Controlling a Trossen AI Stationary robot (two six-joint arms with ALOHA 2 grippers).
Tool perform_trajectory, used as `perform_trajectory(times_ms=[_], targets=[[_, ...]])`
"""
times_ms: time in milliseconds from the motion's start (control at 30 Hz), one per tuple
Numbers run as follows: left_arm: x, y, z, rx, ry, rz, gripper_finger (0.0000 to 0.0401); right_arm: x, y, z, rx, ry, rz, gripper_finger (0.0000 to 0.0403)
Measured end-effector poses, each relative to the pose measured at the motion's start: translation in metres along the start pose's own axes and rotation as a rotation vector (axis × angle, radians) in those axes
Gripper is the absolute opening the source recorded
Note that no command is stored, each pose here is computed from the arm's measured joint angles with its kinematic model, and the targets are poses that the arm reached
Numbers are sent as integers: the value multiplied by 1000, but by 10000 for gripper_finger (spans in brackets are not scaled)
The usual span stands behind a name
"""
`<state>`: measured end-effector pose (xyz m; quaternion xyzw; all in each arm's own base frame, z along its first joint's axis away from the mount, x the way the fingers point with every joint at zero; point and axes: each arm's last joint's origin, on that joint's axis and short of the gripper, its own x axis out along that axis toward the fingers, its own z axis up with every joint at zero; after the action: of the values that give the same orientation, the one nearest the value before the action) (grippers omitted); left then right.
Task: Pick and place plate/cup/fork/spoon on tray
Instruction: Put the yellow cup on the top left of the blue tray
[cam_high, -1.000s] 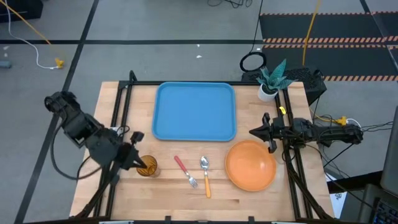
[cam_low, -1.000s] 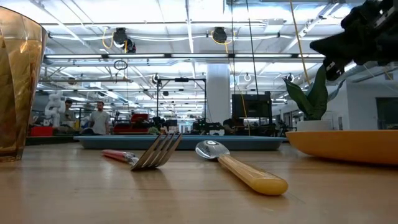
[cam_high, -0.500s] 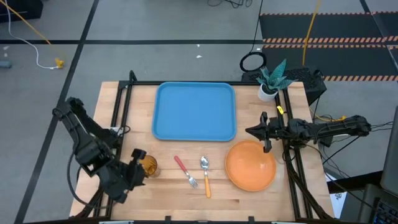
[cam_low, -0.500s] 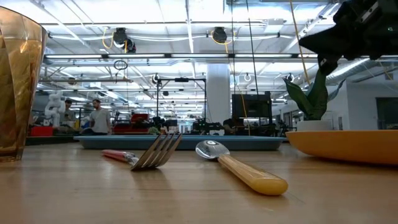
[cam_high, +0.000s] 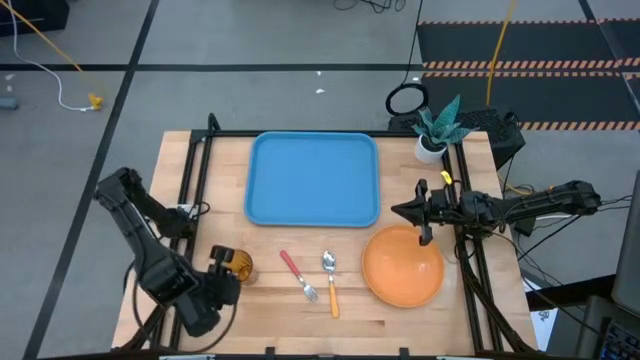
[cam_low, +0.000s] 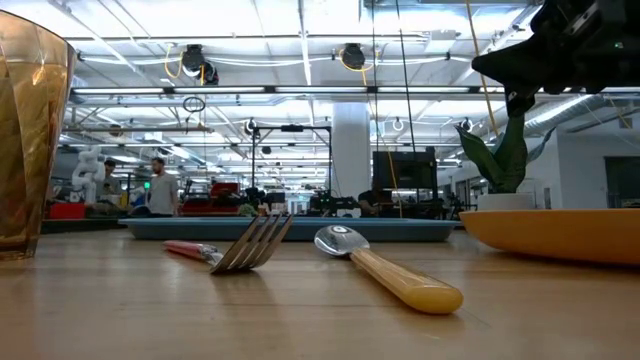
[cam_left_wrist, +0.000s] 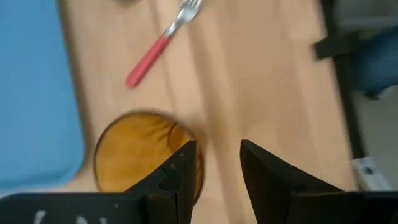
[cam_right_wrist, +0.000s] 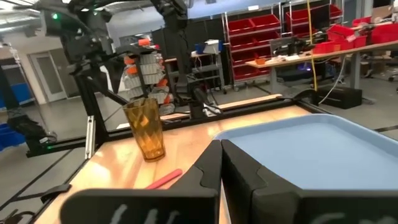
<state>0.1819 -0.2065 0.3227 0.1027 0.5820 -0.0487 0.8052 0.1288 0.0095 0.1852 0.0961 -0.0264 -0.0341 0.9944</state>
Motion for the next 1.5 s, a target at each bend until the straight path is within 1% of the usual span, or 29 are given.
perform_trajectory(times_ms=[67, 233, 433, 567, 800, 1033, 1167, 1333, 1400, 1500], targets=[[5, -1, 0, -16, 33, 19, 128, 0, 0, 0, 0, -2, 0, 0], [13, -6, 2, -34, 57, 30, 128, 0, 0, 0, 0, -1, 1, 0], [26, -10, 1, -25, 100, 63, 128, 0, 0, 0, 0, -1, 1, 0], [28, -7, 0, -47, 130, 89, 128, 0, 0, 0, 0, 1, 1, 0], [29, -8, 0, -53, 125, 87, 127, 0, 0, 0, 0, 1, 1, 0], [46, -9, -6, -30, 147, 101, 127, 0, 0, 0, -1, 4, 0, 0], [52, -9, -8, -19, 150, 102, 127, 0, 0, 0, -8, 4, 1, 0], [56, -9, -9, 21, 149, 96, 126, 0, 0, 0, -8, 4, 0, 0], [58, -8, -8, 29, 153, 96, 123, 0, 0, 0, -8, 3, 0, 0], [59, -5, -6, 29, 156, 98, 99, 0, 0, 0, -8, 3, 0, 0]])
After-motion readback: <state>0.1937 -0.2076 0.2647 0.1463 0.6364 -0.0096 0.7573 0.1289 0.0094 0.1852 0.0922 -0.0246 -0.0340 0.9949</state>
